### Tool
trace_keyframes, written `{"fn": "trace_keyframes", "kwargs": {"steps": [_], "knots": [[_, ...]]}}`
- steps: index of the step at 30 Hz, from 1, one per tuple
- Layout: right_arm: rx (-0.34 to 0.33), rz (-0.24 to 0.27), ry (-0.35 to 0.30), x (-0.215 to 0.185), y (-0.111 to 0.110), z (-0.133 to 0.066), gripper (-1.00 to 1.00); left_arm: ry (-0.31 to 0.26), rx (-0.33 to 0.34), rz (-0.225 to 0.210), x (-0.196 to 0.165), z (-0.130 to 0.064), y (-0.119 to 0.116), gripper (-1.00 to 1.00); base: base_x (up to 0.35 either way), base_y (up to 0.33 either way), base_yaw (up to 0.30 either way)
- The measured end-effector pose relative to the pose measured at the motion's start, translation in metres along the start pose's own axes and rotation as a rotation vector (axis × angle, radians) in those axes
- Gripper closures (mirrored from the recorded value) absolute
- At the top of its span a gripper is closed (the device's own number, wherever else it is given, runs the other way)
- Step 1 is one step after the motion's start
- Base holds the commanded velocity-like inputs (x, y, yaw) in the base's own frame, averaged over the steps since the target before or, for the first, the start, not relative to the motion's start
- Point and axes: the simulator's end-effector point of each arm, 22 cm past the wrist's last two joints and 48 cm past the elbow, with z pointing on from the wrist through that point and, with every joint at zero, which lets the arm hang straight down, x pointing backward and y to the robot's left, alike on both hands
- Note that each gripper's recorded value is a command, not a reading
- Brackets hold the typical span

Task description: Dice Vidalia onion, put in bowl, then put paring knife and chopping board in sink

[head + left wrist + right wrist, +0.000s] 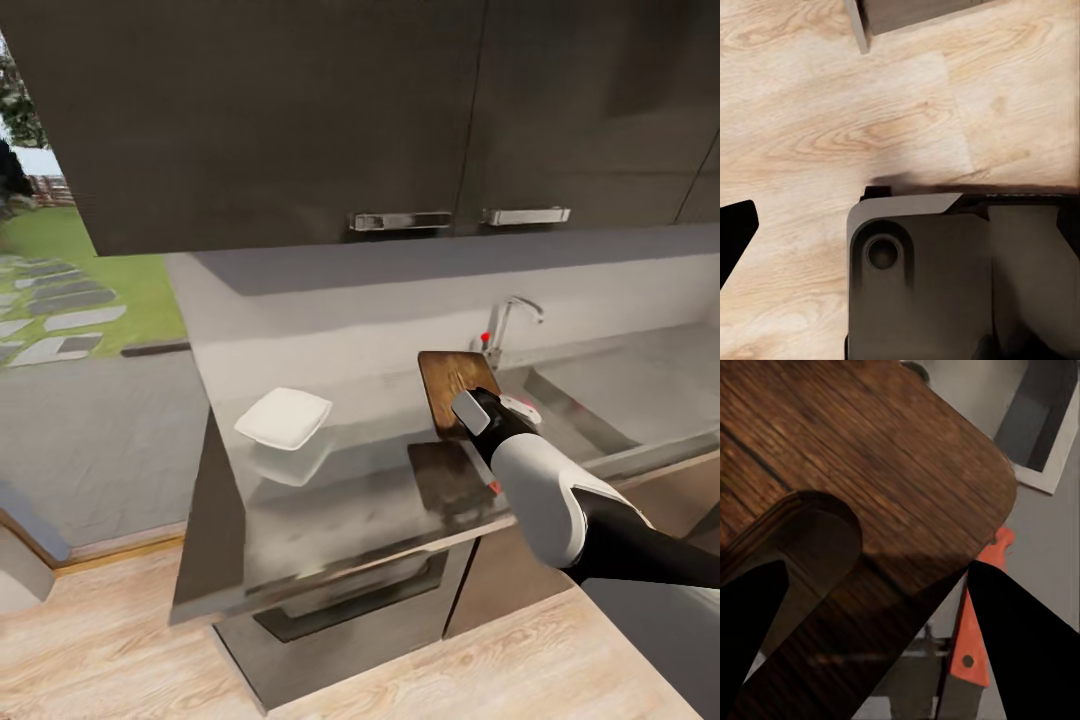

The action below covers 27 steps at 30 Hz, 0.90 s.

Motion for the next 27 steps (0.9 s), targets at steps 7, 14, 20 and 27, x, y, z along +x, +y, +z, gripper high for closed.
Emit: {"fn": "trace_keyframes", "kwargs": {"steps": [7,14,20,27], "knots": [[-0.068,-0.017,-0.024,-0.006,0.015,-0.001,1.00,0.001,0.000,0.001,0.000,0.000,0.000,-1.00,0.047,-0.277,0.021],[-0.422,-0.331,-0.037,0.006,0.087,-0.016,1.00,0.005,0.000,0.001,0.002,0.000,0.000,-1.00,0.002,-0.276,0.001],[-0.665,-0.548,-0.050,0.014,0.114,-0.030,1.00,0.006,0.000,0.001,0.003,0.000,0.000,-1.00,0.000,-0.069,0.000],[-0.751,-0.585,-0.024,0.021,0.118,-0.036,1.00,0.006,0.000,0.002,0.003,0.000,0.000,-1.00,0.000,-0.004,0.107]]}}
